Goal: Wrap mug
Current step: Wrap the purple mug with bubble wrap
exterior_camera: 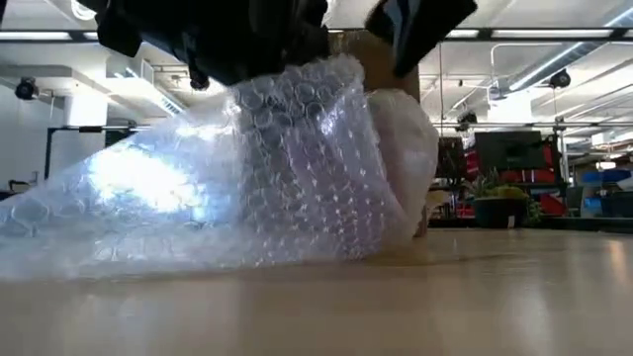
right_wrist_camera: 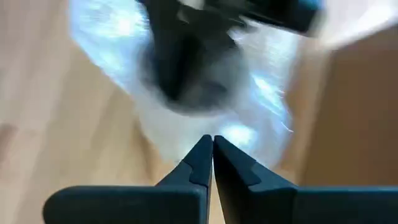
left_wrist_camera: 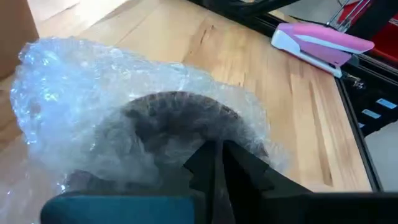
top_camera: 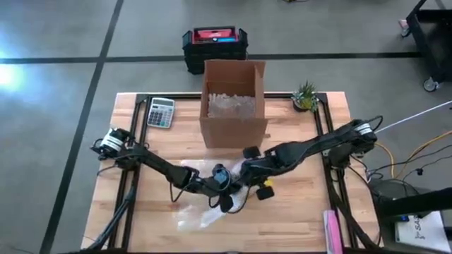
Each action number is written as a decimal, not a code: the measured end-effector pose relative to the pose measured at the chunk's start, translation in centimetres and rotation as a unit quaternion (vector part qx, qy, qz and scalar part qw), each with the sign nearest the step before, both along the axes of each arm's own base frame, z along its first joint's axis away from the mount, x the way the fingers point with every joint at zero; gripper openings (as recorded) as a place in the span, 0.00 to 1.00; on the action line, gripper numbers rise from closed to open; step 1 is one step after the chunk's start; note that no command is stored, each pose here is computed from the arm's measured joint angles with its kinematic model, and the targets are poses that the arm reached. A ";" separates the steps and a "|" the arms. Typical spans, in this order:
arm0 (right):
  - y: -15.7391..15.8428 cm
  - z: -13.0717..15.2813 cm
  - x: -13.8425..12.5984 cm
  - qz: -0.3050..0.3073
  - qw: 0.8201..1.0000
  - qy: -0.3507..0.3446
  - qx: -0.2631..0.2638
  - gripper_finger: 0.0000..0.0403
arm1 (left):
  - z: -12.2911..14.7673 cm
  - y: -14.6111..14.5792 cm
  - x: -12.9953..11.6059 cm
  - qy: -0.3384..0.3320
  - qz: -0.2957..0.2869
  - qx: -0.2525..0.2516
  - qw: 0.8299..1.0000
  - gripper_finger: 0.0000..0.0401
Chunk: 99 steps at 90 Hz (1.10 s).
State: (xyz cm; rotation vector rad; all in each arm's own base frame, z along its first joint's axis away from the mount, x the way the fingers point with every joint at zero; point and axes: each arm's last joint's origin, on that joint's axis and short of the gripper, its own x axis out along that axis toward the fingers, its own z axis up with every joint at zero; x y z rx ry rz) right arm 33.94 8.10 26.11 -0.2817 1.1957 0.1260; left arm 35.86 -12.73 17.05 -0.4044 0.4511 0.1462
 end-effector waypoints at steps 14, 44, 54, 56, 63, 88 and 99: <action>-1.6 -2.7 -0.3 -0.026 0.999 -0.002 -0.032 0.00 | 0.1 0.0 0.0 -0.004 -0.003 0.004 1.000 0.05; -0.9 -3.6 1.7 0.026 0.991 -0.123 0.044 0.00 | 0.2 0.1 0.0 -0.008 -0.002 0.003 1.000 0.05; -0.5 -5.1 1.8 0.026 0.993 -0.101 0.052 0.00 | 0.2 0.2 0.1 -0.008 -0.001 0.003 1.000 0.05; -0.4 -5.4 1.9 0.027 0.994 -0.097 0.052 0.00 | 0.2 0.2 0.1 -0.009 0.000 0.002 1.000 0.05; 0.0 -6.2 2.1 0.031 0.995 -0.086 0.050 0.00 | 0.4 0.3 0.1 -0.012 0.001 0.001 1.000 0.05; 0.7 -7.7 1.9 0.043 0.997 -0.053 0.047 0.00 | 4.4 0.8 -1.4 -0.037 0.000 -0.007 0.999 0.05; 0.8 -7.7 1.9 0.047 0.996 -0.053 0.044 0.00 | 4.9 1.4 -1.7 -0.027 0.013 0.014 0.999 0.05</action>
